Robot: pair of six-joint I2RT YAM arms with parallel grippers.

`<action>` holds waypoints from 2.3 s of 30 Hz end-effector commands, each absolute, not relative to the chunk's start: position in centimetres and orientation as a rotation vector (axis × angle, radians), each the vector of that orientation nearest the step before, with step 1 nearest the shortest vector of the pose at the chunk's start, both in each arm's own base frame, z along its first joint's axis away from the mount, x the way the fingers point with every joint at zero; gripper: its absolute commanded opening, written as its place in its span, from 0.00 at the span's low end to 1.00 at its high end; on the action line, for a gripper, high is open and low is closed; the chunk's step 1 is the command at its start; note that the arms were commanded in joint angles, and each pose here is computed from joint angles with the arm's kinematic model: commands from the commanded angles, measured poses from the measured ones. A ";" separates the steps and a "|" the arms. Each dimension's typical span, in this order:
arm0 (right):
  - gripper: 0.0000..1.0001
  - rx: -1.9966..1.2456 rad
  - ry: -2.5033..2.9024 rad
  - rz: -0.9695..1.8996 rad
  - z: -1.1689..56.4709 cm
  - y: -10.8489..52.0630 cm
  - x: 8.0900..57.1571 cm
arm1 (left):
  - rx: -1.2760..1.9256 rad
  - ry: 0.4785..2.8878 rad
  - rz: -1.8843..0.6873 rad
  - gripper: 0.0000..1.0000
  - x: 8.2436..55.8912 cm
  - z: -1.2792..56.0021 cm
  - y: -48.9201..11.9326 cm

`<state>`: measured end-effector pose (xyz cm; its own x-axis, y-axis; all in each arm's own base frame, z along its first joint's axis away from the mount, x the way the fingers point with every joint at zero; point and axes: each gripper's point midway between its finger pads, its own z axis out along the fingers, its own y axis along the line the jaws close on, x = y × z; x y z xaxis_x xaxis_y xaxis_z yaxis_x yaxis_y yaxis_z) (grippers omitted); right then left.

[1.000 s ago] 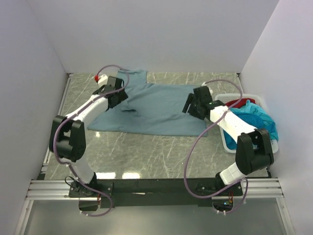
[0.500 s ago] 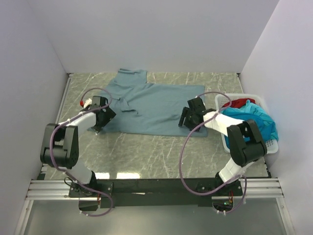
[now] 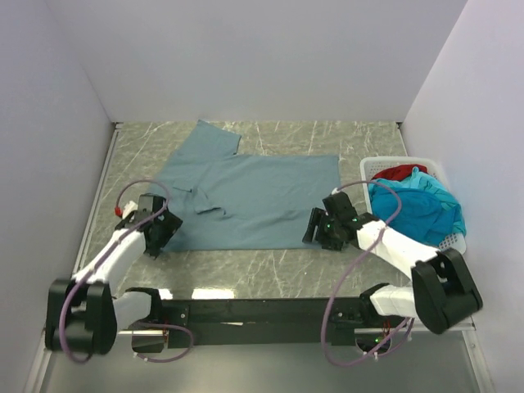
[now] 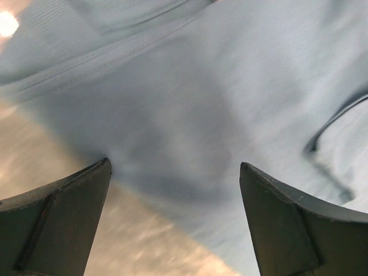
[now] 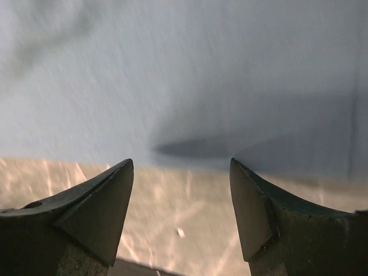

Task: Fold and stack the t-shirts
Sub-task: Fold the tshirt

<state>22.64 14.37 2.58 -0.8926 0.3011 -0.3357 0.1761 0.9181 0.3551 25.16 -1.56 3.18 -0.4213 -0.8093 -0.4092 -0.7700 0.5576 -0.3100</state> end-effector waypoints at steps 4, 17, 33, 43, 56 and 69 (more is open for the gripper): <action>0.75 0.296 2.593 0.427 6.7 13.2 22.1 | -1.330 2.239 -0.222 0.99 21.7 5.9 -2.5; 0.76 0.267 2.500 0.479 9.0 14.7 25.5 | -1.017 2.187 -0.590 0.88 34.6 11.6 -8.2; 0.76 0.322 2.544 0.397 7.5 12.8 25.8 | -1.039 2.427 -0.386 0.50 35.5 5.5 -10.6; 0.76 0.315 2.575 0.429 6.6 13.5 26.0 | -1.065 2.446 -0.251 0.50 34.0 4.9 -9.0; 0.76 0.321 2.576 0.418 6.4 13.2 25.8 | -1.038 2.472 -0.243 0.26 36.4 3.8 -10.0; 0.76 0.326 2.571 0.399 6.9 12.8 26.1 | -0.960 2.356 -0.224 0.01 39.0 8.5 -10.4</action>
<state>24.48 12.91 5.16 -0.8676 0.2967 -0.3991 0.1654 0.9290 0.3311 36.99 -10.34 5.34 -0.6023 -0.7017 -0.3805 -0.6227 0.7113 -0.3261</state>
